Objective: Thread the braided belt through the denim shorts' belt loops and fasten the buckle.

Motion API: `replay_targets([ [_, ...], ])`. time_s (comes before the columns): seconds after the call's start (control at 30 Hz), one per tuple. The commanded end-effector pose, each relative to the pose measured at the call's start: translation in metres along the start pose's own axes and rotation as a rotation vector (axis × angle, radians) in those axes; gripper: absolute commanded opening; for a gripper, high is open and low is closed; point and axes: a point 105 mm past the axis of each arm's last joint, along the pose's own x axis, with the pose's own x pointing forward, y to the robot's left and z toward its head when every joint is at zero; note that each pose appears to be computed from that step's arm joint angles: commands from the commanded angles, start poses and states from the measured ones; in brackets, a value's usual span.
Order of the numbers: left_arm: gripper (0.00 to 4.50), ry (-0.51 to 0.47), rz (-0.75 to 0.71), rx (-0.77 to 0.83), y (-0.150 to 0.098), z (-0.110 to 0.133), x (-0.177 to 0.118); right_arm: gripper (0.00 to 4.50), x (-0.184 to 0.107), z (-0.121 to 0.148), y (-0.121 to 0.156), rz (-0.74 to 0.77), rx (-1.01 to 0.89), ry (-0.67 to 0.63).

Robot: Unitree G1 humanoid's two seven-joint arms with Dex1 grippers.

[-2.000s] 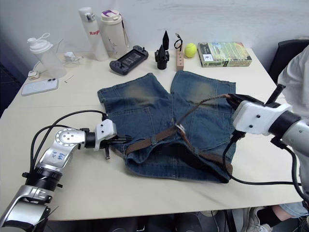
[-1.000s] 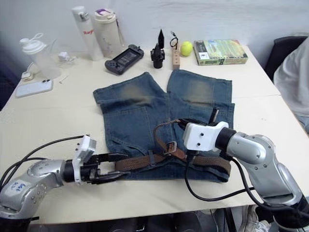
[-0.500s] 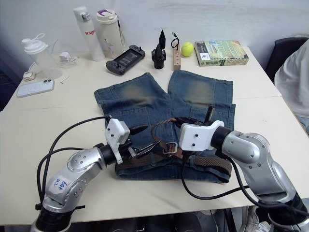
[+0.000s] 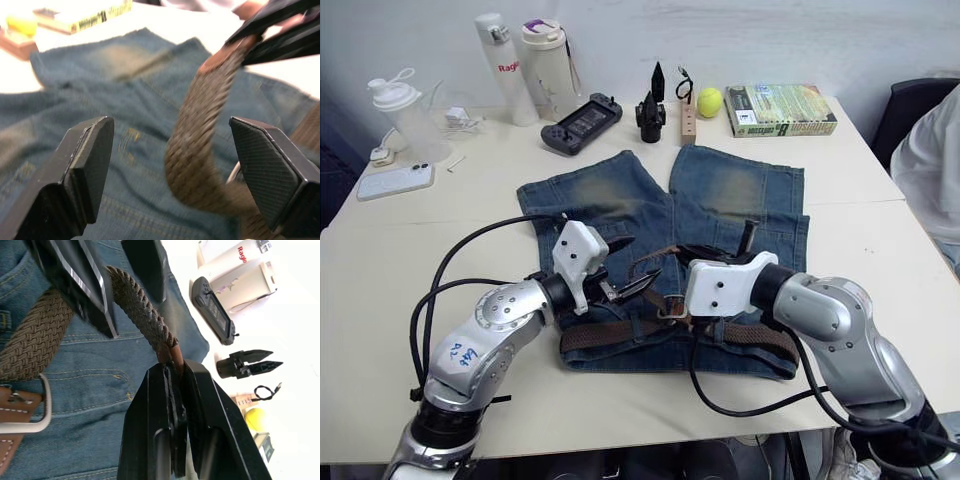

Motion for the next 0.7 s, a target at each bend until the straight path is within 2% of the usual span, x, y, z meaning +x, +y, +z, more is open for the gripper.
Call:
replay_targets([
  [0.03, 3.21, 0.005, -0.022, 0.038, -0.003, 0.002, 0.002, 0.00, -0.002, 0.017, -0.007, -0.035, -0.052, -0.054],
  [0.17, 1.56, 0.026, -0.037, 0.056, -0.003, -0.004, 0.001, 0.00, -0.002, 0.019, -0.008, -0.043, -0.052, -0.060],
  [0.2, 0.75, 0.036, -0.036, 0.058, -0.003, -0.006, 0.001, 0.00, -0.002, 0.019, -0.009, -0.044, -0.052, -0.062],
  [0.3, 0.01, 0.035, -0.030, 0.053, -0.002, -0.008, 0.001, 0.00, -0.002, 0.020, -0.009, -0.045, -0.052, -0.067],
  [0.6, 0.01, -0.038, -0.058, 0.044, -0.008, -0.003, 0.003, 0.00, -0.001, 0.012, -0.008, -0.051, 0.042, -0.022],
  [0.63, 0.00, -0.044, -0.062, 0.044, -0.008, -0.003, 0.003, 0.68, -0.002, 0.010, -0.010, -0.065, 0.094, -0.022],
  [0.7, 0.00, -0.060, -0.077, 0.013, -0.010, -0.002, 0.003, 1.31, -0.003, 0.007, -0.014, -0.098, 0.185, -0.012],
])
